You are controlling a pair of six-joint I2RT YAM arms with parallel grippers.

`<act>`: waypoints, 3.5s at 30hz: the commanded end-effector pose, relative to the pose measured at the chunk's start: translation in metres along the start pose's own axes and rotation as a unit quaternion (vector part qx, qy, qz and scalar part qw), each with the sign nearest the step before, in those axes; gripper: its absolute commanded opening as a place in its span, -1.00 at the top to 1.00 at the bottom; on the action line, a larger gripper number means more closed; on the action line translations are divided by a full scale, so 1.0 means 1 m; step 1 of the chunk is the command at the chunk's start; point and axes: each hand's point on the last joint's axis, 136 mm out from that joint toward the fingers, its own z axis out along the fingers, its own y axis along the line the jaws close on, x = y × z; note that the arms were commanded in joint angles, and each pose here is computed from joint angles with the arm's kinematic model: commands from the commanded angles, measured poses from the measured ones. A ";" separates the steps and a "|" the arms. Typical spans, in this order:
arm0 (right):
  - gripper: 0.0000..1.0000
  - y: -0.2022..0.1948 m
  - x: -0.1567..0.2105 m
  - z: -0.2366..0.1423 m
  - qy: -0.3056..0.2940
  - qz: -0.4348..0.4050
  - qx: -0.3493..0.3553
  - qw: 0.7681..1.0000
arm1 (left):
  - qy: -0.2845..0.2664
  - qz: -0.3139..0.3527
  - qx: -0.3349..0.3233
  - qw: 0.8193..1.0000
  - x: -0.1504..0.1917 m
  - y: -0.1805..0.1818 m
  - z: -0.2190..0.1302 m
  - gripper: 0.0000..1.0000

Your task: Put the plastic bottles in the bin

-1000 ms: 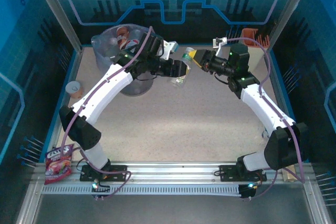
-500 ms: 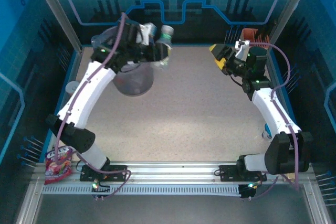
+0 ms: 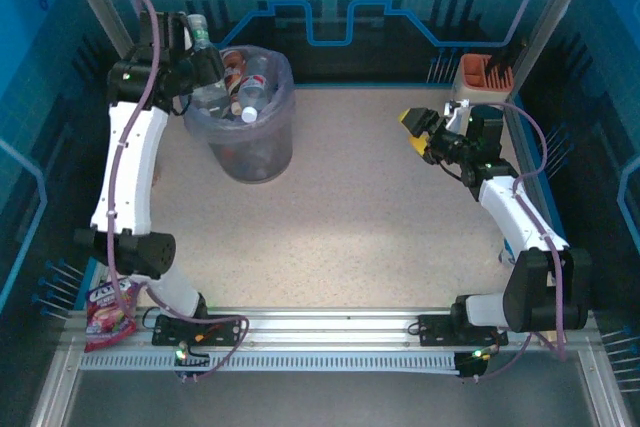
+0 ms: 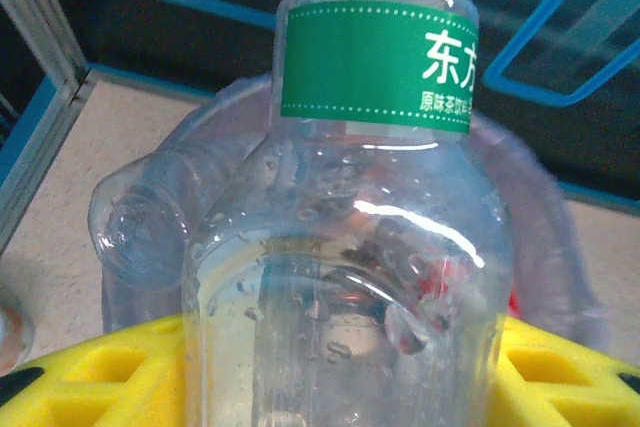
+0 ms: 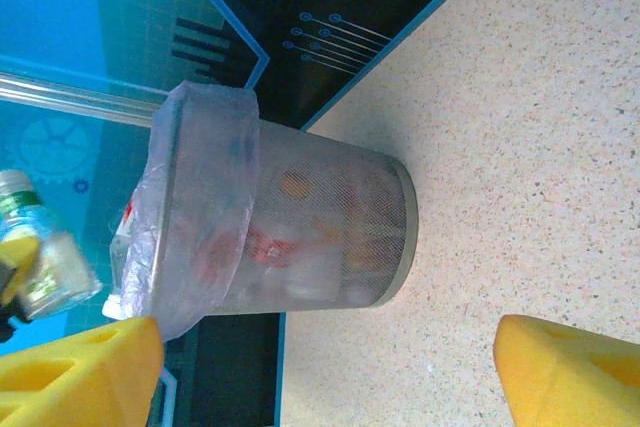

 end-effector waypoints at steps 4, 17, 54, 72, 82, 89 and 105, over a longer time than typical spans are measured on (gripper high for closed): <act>-0.72 -0.008 0.006 -0.001 0.013 -0.007 -0.002 1.000 | 0.042 0.026 -0.023 0.999 0.019 0.007 0.027 -0.09; -0.72 -0.011 0.011 -0.003 0.019 -0.012 0.006 1.000 | 0.051 0.060 -0.014 0.997 0.008 -0.004 0.033 -0.58; -0.99 -0.021 -0.035 -0.038 -0.038 -0.245 0.184 0.951 | -0.097 0.080 0.053 0.991 0.012 -0.019 -0.054 -0.99; -0.99 -0.144 -0.010 -0.088 -0.099 -0.375 0.363 0.847 | -0.139 -0.001 -0.069 0.988 0.223 0.111 -0.004 -0.98; -0.99 -0.183 -0.007 -0.072 -0.127 -0.394 0.360 0.836 | -0.177 0.043 -0.072 0.981 0.232 0.114 0.055 -0.99; -0.99 -0.184 -0.019 -0.052 -0.154 -0.418 0.330 0.832 | -0.186 0.059 -0.064 0.979 0.227 0.115 0.091 -0.99; -0.99 -0.187 -0.011 -0.024 -0.185 -0.465 0.303 0.811 | -0.178 0.075 -0.011 0.981 0.242 0.104 0.138 -0.99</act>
